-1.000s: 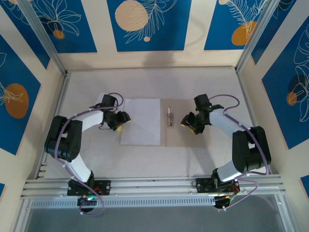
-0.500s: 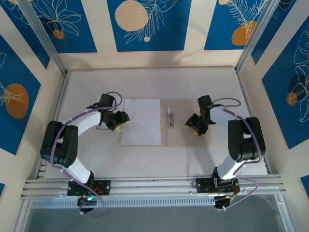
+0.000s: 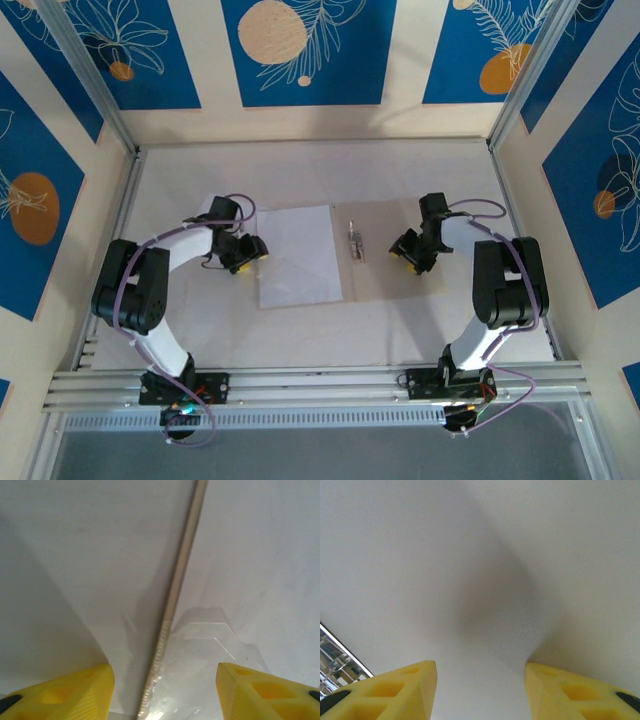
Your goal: Put the files into the folder
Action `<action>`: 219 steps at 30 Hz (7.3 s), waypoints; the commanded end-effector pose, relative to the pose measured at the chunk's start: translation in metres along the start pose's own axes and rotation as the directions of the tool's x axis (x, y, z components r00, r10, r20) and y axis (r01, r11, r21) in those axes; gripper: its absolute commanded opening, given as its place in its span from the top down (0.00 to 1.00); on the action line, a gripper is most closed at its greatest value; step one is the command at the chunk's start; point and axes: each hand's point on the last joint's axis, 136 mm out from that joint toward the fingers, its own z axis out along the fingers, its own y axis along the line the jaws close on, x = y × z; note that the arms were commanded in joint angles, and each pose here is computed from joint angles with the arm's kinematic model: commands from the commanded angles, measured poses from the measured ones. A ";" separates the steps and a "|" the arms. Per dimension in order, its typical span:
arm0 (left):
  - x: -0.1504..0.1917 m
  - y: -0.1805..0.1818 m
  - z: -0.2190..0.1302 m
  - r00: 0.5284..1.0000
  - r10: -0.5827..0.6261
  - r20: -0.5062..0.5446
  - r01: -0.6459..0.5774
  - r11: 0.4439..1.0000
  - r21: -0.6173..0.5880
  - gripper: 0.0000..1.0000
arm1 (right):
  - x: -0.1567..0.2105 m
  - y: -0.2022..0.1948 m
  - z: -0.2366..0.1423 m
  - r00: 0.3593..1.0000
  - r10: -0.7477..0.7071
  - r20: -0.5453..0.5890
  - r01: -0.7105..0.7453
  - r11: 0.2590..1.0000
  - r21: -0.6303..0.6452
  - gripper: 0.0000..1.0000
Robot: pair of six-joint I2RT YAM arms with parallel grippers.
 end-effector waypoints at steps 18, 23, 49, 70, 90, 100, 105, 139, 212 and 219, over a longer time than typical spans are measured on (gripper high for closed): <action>-0.018 0.124 -0.058 0.995 -0.098 0.001 0.088 0.898 -0.431 0.44 | 0.017 -0.016 -0.004 0.998 0.037 -0.055 -0.039 0.999 -0.027 0.49; -0.036 0.105 -0.085 0.995 -0.056 0.078 0.083 0.912 -0.401 0.44 | 0.021 -0.004 -0.024 0.999 0.009 -0.037 -0.012 0.998 -0.068 0.49; 0.001 0.015 -0.002 0.994 -0.089 -0.056 0.091 0.996 0.026 0.46 | 0.084 0.095 -0.072 0.980 -0.192 -0.042 0.178 0.957 -0.228 0.49; 0.039 0.118 -0.073 0.997 -0.022 -0.072 -0.012 0.897 -0.443 0.46 | 0.111 0.172 -0.034 0.932 -0.346 -0.105 0.305 0.909 -0.286 0.49; -0.031 0.170 -0.141 0.859 -0.226 0.460 0.348 0.916 -0.200 0.03 | 0.192 0.365 0.046 0.665 -0.746 0.025 0.633 0.545 -0.550 0.49; -0.041 0.179 -0.120 0.874 -0.295 0.385 0.364 0.924 -0.119 0.02 | 0.246 0.389 0.101 0.510 -0.858 0.062 0.707 0.378 -0.598 0.47; -0.048 0.175 -0.113 0.879 -0.281 0.385 0.334 0.940 -0.075 0.04 | 0.252 0.394 0.118 0.477 -0.876 0.071 0.741 0.358 -0.568 0.46; -0.048 0.198 -0.080 0.879 -0.361 0.312 0.397 0.916 -0.057 0.15 | 0.250 0.381 0.142 0.537 -0.841 -0.069 0.648 0.463 -0.605 0.47; -0.047 0.184 -0.076 0.868 -0.401 0.292 0.403 0.913 0.055 0.24 | 0.251 0.373 0.145 0.551 -0.824 -0.132 0.615 0.508 -0.602 0.47; -0.050 0.179 -0.073 0.873 -0.401 0.278 0.391 0.916 0.092 0.19 | 0.250 0.371 0.148 0.554 -0.821 -0.137 0.615 0.514 -0.597 0.47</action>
